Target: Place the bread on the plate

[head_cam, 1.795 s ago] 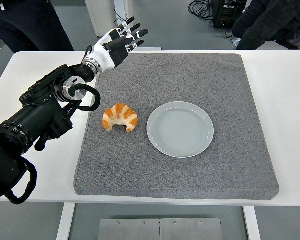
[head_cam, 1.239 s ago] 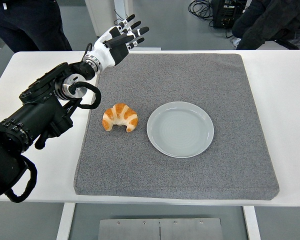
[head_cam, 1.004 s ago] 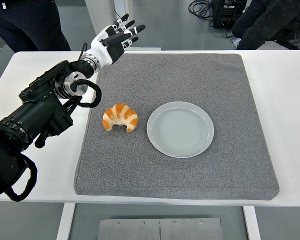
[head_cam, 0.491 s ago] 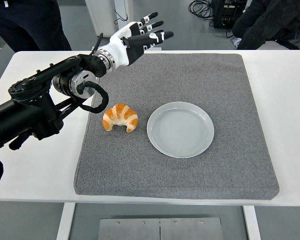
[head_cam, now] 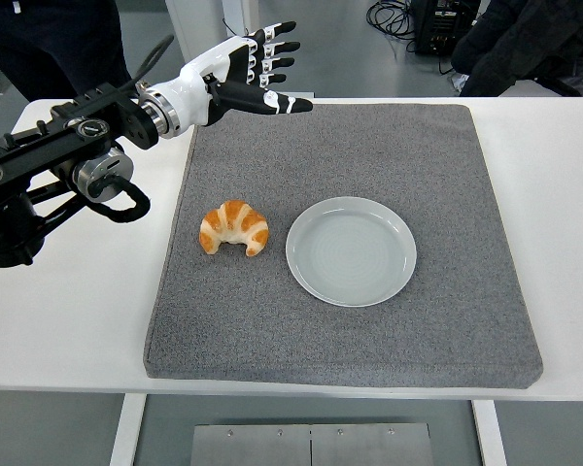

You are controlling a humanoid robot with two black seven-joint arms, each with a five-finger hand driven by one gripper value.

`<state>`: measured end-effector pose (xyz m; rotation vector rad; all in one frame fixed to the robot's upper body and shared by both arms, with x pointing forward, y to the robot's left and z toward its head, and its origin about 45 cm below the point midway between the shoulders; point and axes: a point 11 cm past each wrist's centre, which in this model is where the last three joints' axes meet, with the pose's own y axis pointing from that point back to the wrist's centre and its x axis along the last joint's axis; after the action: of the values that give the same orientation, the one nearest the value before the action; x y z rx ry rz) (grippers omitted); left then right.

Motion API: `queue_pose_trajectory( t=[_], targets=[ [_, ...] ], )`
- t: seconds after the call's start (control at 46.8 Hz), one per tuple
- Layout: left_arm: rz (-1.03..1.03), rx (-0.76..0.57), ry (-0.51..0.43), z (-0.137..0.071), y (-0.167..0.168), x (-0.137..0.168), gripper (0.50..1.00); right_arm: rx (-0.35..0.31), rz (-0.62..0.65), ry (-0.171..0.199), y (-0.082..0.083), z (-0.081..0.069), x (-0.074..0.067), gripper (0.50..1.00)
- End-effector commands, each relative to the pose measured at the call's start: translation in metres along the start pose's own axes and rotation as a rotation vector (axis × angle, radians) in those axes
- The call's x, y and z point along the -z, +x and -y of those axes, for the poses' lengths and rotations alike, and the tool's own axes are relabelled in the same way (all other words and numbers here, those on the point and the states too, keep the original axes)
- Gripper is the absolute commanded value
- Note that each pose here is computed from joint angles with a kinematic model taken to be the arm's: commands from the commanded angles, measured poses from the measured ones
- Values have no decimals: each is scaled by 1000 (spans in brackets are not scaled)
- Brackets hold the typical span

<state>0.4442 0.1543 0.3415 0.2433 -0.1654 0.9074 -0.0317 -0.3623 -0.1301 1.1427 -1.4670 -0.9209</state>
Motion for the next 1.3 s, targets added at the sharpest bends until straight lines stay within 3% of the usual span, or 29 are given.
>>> queue_pose_trajectory(
  t=[0.0, 0.192, 0.406, 0.577, 0.791, 1.282],
  targets=[
    [133, 1, 40, -6, 2, 8, 1000, 1, 0, 0, 0, 0, 0, 1000],
    [466, 26, 48, -28, -5, 13, 1000, -1, -1, 0, 0, 0, 0, 1000],
    [649, 26, 195, -49, -5, 33, 1000, 1, 0, 0, 0, 0, 0, 1000],
    [793, 39, 231, -62, 2, 38, 1000, 1, 0, 0, 0, 0, 0, 1000],
    [877, 118, 290, -69, -10, 66, 1000, 1, 0, 0, 0, 0, 0, 1000],
    [1025, 170, 297, -69, -23, 93, 1000, 1, 0, 0, 0, 0, 0, 1000]
  ],
)
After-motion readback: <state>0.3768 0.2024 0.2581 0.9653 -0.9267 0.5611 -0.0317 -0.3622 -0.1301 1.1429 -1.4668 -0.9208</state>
